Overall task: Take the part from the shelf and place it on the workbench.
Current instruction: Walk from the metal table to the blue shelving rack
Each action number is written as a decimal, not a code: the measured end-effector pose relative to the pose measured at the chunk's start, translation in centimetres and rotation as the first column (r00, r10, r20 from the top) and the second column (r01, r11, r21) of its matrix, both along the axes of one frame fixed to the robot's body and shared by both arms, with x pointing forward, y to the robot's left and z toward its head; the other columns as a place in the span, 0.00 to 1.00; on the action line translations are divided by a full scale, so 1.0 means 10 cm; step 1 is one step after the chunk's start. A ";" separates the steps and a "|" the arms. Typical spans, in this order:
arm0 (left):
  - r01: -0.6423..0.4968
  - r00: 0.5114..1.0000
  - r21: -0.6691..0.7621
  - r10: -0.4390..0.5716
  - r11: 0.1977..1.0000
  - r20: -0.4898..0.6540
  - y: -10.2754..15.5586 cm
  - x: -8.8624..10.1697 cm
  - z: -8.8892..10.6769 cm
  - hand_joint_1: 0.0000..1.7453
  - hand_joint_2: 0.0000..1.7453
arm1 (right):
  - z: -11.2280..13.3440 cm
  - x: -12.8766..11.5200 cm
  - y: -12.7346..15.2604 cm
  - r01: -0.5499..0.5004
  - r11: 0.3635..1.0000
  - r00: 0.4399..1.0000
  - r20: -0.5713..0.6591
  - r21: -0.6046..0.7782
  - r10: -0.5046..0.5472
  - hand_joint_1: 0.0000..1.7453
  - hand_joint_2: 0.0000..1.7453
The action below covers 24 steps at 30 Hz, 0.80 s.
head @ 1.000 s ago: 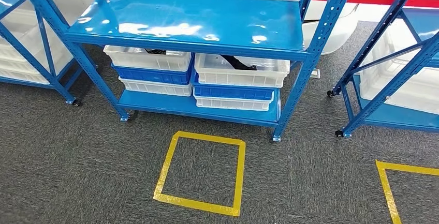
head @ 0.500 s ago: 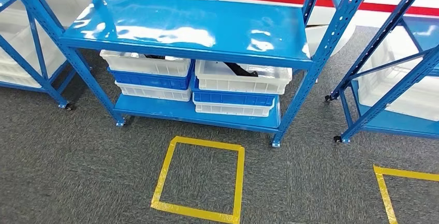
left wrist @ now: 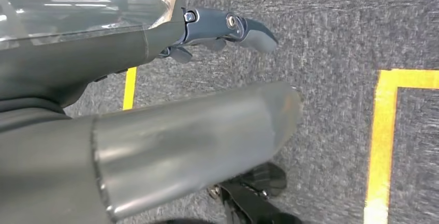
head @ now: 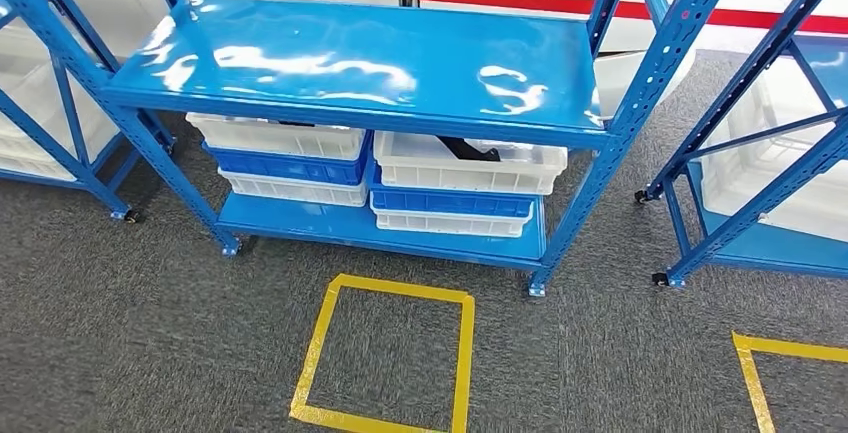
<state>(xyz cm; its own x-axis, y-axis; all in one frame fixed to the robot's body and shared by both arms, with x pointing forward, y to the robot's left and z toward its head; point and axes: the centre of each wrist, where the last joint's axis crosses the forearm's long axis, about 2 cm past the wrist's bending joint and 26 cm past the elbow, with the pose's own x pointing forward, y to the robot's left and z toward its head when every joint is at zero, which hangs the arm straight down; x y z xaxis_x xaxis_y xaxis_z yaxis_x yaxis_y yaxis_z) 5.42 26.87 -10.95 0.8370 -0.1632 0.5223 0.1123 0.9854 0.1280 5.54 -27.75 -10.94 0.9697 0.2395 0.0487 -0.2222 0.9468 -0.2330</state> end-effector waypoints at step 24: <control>0.002 1.000 -0.001 -0.002 1.000 -0.010 -0.01 -0.02 0.00 0.00 0.00 | 0.00 0.00 0.01 -0.013 1.000 1.000 -0.006 -0.001 0.013 0.00 0.00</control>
<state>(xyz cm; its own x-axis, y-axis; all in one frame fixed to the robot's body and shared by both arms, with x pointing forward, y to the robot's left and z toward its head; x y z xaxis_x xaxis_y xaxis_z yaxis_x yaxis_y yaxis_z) 5.26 26.76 -10.97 0.8417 -0.1641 0.5144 0.1154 0.9854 0.1255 5.50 -27.65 -10.94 0.9667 0.2526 0.0424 -0.2363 0.9435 -0.2321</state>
